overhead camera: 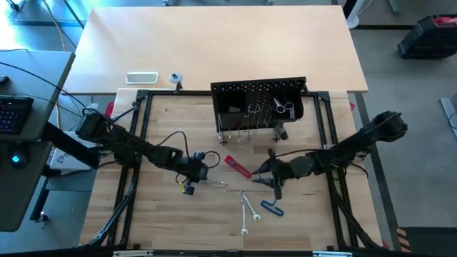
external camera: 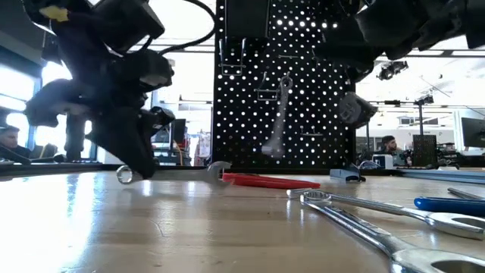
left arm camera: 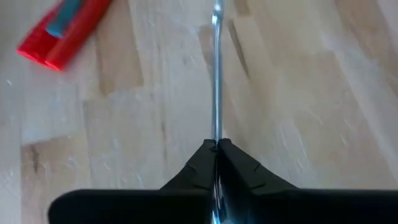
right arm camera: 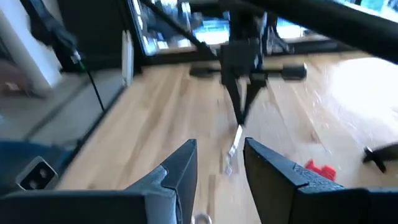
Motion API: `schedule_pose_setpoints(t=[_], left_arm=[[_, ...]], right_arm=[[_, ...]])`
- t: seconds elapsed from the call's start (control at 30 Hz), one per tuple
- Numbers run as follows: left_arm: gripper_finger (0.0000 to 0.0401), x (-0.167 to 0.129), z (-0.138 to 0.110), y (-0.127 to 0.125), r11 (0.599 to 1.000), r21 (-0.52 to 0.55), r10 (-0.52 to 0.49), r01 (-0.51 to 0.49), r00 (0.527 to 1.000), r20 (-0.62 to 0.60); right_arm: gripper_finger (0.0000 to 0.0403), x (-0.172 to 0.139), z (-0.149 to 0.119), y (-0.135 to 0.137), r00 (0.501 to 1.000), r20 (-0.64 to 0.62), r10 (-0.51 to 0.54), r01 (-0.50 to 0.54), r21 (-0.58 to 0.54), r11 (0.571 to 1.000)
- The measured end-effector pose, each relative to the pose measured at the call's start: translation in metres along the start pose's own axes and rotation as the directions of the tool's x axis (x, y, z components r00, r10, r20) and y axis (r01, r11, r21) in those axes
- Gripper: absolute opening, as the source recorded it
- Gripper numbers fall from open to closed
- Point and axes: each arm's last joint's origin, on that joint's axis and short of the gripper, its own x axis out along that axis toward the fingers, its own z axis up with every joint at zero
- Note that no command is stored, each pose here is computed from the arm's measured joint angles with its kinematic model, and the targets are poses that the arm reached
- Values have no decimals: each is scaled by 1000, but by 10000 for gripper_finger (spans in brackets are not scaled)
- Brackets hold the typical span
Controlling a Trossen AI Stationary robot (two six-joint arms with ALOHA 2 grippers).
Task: Hang tools onto peg board
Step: Hang the wrench on the peg board
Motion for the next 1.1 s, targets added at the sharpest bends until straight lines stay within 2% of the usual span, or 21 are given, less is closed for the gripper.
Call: schedule_pose_setpoints(t=[0.17,0.4,0.53,0.73,0.83,0.93,1.03,1.1], left_arm=[[2,-12,20,1,1000,7,-11,10,996,88],[3,-16,30,1,1000,13,-21,20,996,84],[2,-16,32,1,1000,18,-21,19,996,82],[1,-17,33,1,1000,20,-18,16,997,72],[2,-16,29,-1,999,21,-50,50,998,33],[24,-12,27,-8,997,28,-66,66,998,17],[67,-7,24,-17,996,49,-78,77,997,24],[102,-2,20,-21,998,52,-39,38,999,18]], right_arm=[[126,5,13,8,996,-70,-63,59,-63,996],[126,38,25,23,989,-122,-81,58,-177,982],[126,71,17,27,967,-230,-112,64,-206,977],[126,115,1,26,930,-346,-121,69,-159,985],[126,129,-6,26,915,-380,-131,77,-154,985],[126,137,-10,26,907,-397,-137,81,-155,985],[126,141,-12,25,910,-392,-135,81,-151,985],[126,142,-10,25,918,-375,-132,83,-143,986]])
